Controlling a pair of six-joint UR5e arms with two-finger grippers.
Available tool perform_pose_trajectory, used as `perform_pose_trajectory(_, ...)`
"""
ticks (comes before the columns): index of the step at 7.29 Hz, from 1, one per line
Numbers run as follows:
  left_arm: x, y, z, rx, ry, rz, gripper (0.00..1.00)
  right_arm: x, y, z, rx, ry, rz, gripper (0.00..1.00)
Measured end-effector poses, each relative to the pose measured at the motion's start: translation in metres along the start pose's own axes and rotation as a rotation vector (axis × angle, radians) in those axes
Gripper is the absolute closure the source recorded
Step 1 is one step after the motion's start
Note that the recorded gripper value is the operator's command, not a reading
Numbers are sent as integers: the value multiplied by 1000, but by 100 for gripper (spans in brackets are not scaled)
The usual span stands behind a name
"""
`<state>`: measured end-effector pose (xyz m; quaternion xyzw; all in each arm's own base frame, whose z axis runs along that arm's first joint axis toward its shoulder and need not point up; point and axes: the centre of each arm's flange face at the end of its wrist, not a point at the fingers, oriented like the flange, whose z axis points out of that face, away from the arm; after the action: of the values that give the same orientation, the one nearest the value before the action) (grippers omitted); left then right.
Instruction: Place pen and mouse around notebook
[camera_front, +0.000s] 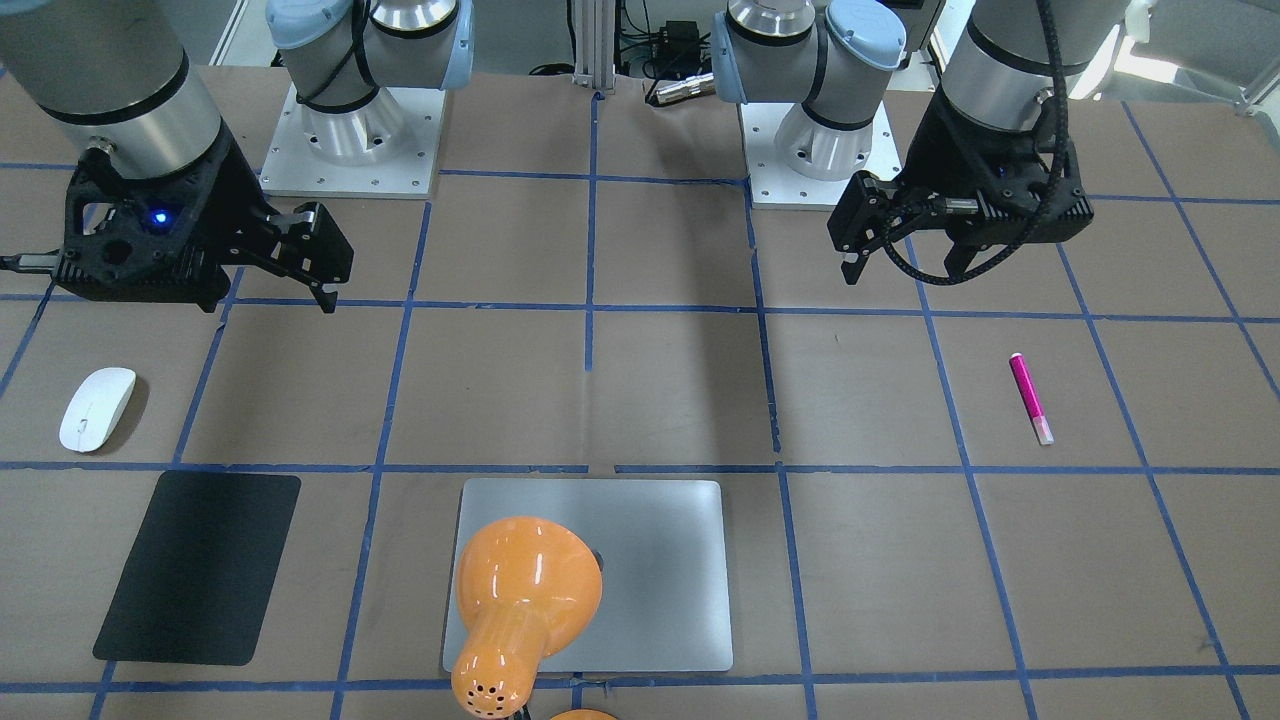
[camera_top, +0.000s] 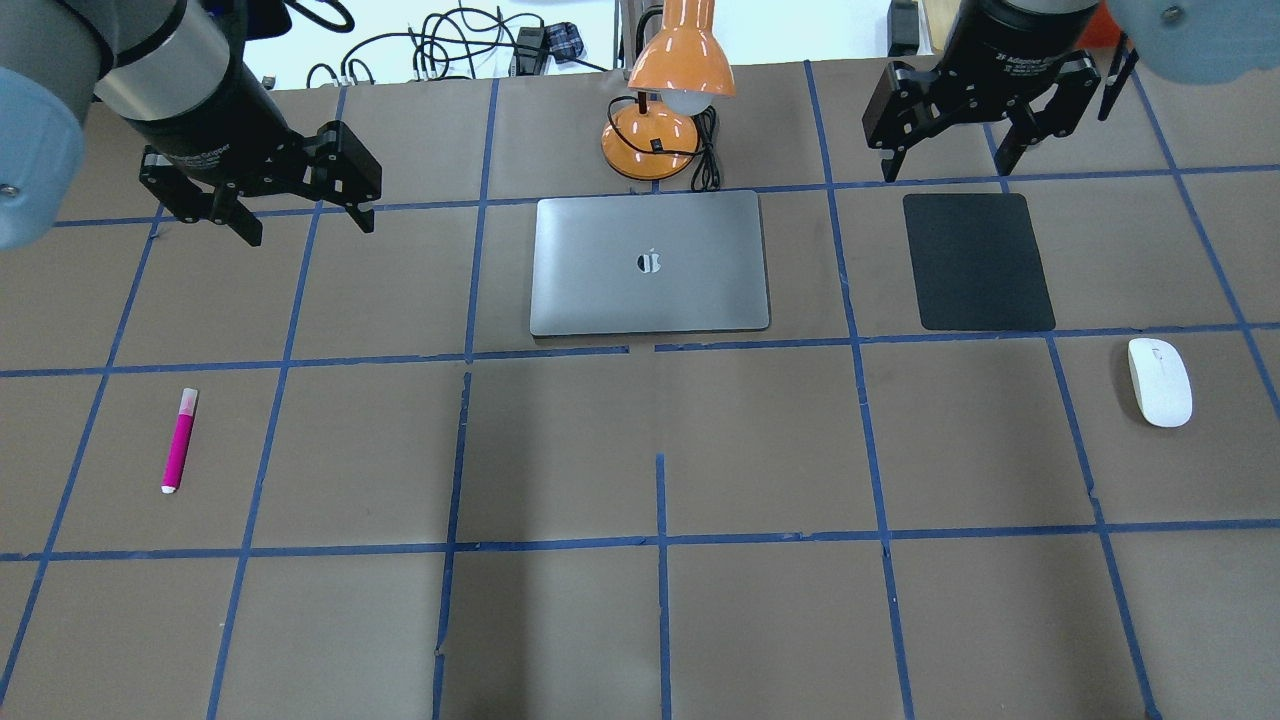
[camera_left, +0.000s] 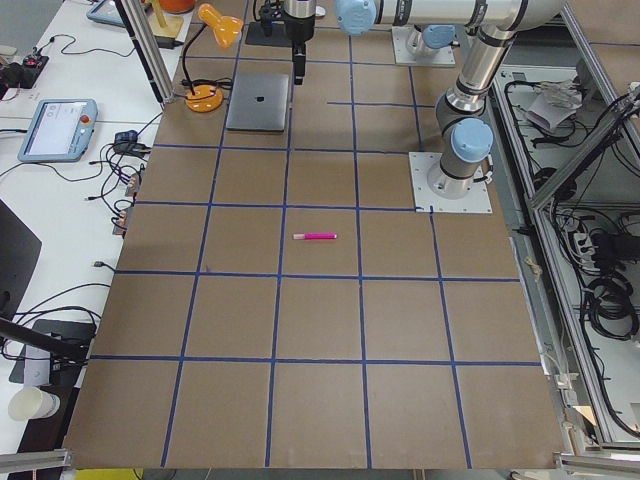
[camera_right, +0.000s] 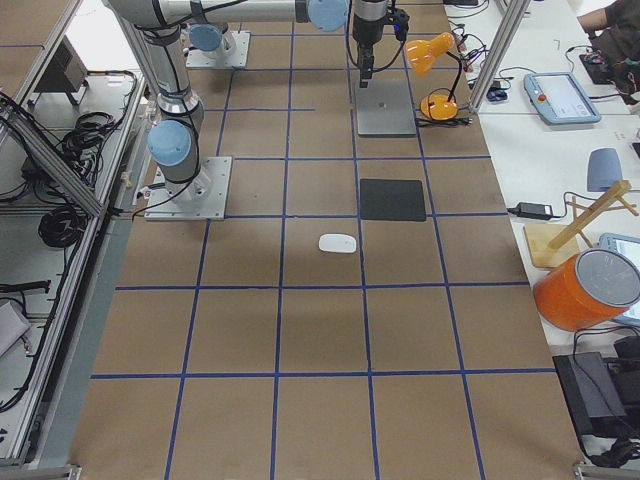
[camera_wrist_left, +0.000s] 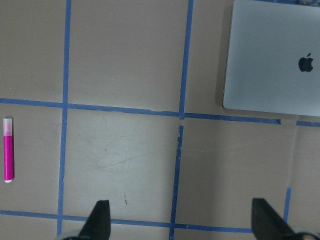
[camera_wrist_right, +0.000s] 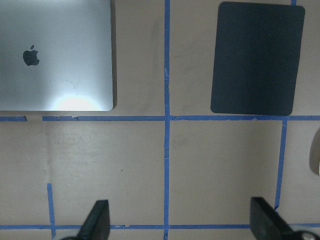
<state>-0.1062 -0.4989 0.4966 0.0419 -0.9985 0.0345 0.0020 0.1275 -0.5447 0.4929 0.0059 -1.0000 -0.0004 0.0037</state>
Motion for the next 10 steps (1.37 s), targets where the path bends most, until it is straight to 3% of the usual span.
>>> perform_pose_trajectory(2, -24, -5, 15, -32, -17, -41, 0, 23, -12, 27, -39, 35, -21, 0)
perform_pose_trajectory(3, -59, -9, 36, -72, -20, -77, 0, 59, -21, 56, -70, 76, -9, 0)
perform_pose_trajectory(5, -150, -9, 104, -121, -6, -35, 0, 170, -19, 118, -89, 93, 18, 0)
perform_pose_trajectory(8, -279, 25, 239, -11, -43, 125, 0, 300, 36, 232, -47, 98, 25, 0)
perform_pose_trajectory(10, -308, 39, 290, -39, -31, 133, 6, 334, 59, 283, -54, 45, 44, 0)
